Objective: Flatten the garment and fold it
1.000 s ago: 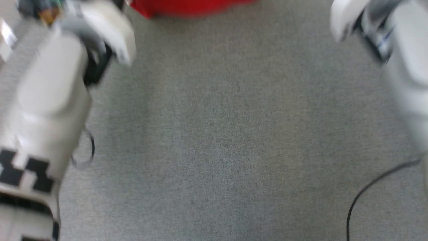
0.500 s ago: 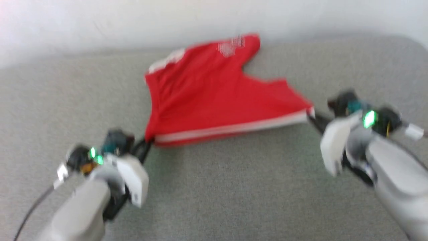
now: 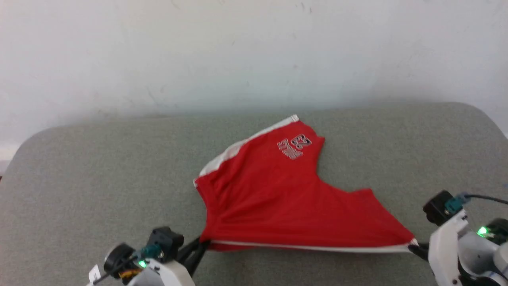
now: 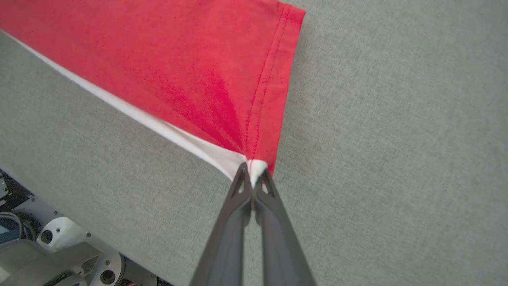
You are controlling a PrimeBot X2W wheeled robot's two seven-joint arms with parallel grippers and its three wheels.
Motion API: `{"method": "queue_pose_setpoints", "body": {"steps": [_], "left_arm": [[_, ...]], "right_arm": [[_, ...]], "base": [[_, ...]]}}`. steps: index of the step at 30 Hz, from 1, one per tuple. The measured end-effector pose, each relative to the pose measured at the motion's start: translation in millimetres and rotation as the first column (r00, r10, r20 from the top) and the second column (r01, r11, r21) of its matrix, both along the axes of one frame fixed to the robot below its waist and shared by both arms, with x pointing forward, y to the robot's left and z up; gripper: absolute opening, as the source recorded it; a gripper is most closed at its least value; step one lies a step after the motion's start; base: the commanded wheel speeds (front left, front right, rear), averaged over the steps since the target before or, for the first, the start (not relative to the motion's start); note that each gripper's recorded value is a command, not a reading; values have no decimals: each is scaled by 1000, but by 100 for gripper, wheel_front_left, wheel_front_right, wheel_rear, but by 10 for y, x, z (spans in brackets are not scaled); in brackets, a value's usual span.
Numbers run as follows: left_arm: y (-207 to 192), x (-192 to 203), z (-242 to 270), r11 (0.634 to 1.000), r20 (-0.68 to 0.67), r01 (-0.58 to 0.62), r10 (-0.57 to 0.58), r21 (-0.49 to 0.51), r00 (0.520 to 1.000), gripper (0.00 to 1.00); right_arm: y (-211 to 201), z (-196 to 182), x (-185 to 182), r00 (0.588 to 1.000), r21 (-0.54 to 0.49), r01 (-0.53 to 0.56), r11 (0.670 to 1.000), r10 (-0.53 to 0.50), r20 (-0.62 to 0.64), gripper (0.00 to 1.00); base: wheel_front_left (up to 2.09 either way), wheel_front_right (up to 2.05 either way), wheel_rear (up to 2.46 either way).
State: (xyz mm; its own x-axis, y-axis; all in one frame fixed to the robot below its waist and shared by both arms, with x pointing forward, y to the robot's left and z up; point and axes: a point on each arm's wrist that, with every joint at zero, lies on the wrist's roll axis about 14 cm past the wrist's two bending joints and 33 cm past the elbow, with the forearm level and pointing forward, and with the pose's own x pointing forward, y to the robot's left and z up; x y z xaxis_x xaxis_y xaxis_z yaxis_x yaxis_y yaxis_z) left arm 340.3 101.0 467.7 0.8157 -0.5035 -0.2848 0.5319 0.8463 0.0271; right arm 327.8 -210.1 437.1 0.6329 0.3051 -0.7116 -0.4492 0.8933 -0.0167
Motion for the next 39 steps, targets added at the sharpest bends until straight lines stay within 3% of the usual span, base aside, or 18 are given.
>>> {"method": "queue_pose_setpoints", "body": {"steps": [10,14,20,28,35,39], "left_arm": [[-121,-791,-294,995,-216,-18,-4,-97,976,0],[-158,-911,-403,995,-266,-13,-16,-104,964,0],[-174,-680,-253,992,-195,-20,-5,-127,981,0],[-158,-176,123,983,-56,-49,40,-176,998,0],[-108,192,186,976,-25,-86,82,-203,996,0],[-34,399,105,971,-35,-123,119,-205,992,0]], "right_arm": [[-251,-163,-633,975,-46,15,999,-25,-219,0],[-288,-119,-613,979,-51,24,998,-34,-201,0],[-141,246,-133,1000,-10,14,1000,-14,14,0],[146,715,668,973,21,-35,999,29,230,0],[502,670,1326,969,22,-90,996,82,235,0],[654,529,1684,969,-29,-120,992,123,213,0]], "base": [[0,0,0],[0,0,0],[0,0,0],[0,0,0],[0,0,0],[0,0,0]]}}
